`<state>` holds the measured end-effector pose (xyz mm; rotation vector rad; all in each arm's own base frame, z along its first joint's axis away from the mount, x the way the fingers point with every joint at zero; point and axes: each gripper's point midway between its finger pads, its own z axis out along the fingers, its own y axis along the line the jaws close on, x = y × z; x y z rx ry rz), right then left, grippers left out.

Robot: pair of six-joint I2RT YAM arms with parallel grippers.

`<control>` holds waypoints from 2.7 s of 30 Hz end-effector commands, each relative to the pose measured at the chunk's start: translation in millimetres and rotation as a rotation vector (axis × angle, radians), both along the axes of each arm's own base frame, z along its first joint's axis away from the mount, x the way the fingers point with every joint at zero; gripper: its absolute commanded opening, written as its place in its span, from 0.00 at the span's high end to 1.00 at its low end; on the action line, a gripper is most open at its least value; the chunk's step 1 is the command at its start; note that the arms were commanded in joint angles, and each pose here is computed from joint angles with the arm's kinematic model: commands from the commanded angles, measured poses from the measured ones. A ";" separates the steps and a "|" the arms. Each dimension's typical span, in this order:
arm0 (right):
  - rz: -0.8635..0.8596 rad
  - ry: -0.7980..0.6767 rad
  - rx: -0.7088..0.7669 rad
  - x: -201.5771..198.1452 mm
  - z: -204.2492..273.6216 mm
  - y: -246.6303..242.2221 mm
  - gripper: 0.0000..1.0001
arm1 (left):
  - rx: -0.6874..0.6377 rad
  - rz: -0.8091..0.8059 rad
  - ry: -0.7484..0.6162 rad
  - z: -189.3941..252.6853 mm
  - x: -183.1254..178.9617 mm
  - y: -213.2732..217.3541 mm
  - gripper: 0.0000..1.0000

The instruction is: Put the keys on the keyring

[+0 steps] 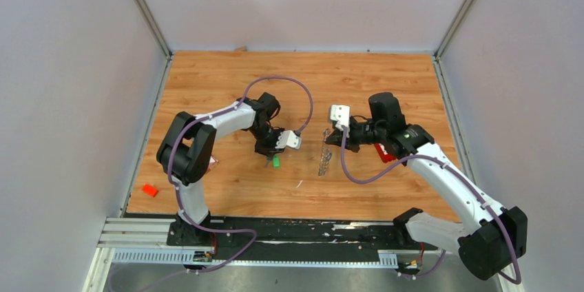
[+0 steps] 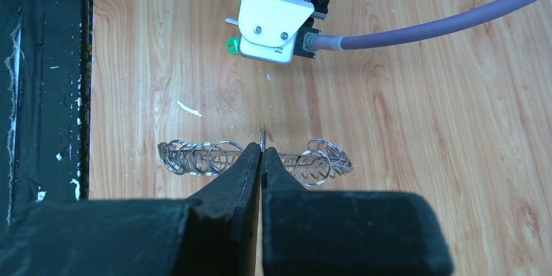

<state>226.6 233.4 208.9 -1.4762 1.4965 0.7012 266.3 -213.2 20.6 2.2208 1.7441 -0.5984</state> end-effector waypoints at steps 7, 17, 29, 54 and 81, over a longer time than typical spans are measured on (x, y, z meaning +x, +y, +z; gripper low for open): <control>0.040 -0.038 0.037 1.0 12.6 6.5 1.00 | 0.019 -0.002 0.002 -4.3 -4.1 1.5 0.71; 0.042 -0.037 0.036 1.0 12.2 6.6 1.00 | 0.019 0.004 -0.003 -4.8 -2.5 1.0 0.77; 0.043 -0.032 0.035 0.7 11.1 7.0 1.00 | 0.028 0.010 -0.007 -0.2 -0.1 1.7 0.85; 0.064 -0.023 0.148 -11.9 40.2 15.1 1.00 | -0.336 0.074 -0.068 109.8 -32.1 -30.2 1.00; 0.226 0.148 0.232 -40.2 54.7 64.3 1.00 | -0.719 0.078 -0.321 246.5 -73.8 -78.8 1.00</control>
